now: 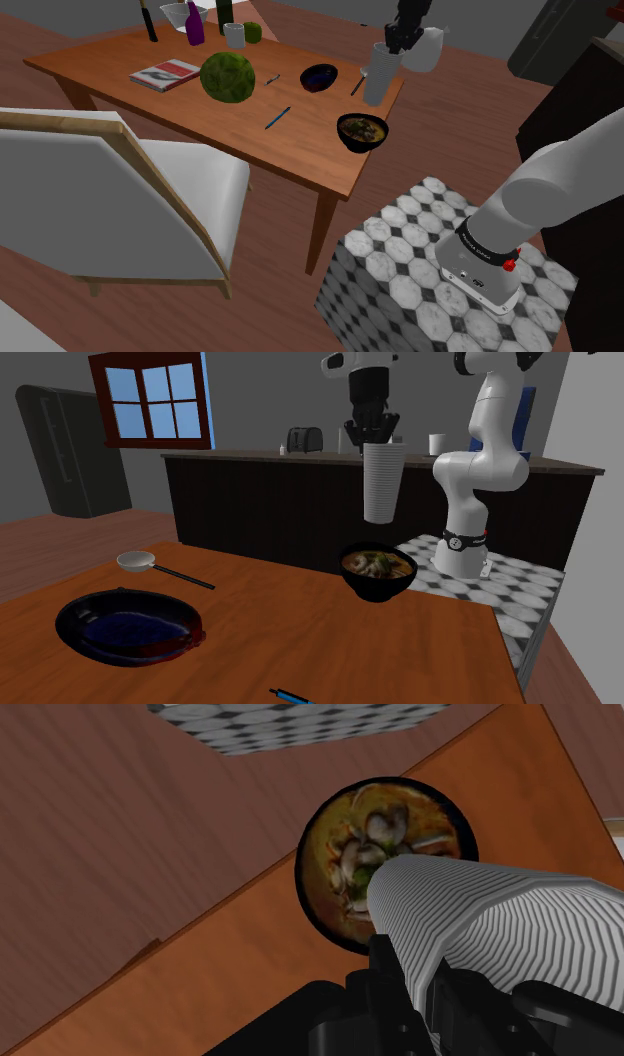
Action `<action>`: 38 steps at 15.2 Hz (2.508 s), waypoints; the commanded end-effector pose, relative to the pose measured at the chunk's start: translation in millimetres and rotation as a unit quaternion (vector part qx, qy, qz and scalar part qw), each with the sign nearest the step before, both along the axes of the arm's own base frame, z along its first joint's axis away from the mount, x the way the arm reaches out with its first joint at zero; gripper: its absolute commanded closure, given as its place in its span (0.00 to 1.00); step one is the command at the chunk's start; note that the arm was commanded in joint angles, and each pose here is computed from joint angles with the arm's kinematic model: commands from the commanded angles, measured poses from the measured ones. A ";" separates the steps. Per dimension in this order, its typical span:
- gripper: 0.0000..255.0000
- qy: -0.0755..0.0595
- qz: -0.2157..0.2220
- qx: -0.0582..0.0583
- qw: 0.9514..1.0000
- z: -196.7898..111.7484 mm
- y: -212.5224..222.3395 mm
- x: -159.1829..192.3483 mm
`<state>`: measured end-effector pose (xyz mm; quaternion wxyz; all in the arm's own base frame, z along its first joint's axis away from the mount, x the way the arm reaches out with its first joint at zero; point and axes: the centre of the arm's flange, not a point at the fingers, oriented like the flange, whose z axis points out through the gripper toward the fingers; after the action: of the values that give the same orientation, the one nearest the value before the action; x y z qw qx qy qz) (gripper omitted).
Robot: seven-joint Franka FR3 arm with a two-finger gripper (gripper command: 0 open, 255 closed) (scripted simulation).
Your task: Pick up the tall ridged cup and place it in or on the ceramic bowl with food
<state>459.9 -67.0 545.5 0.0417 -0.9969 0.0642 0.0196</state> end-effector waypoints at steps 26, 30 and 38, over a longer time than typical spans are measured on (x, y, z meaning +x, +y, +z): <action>0.00 0.000 0.000 0.000 1.000 -71.8 0.8 -0.4; 0.00 0.000 0.000 0.000 1.000 -22.0 -3.5 1.3; 0.00 0.000 0.000 0.000 1.000 -22.0 -3.5 1.3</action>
<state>461.2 -70.4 523.5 0.0418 -0.9969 0.0642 0.0193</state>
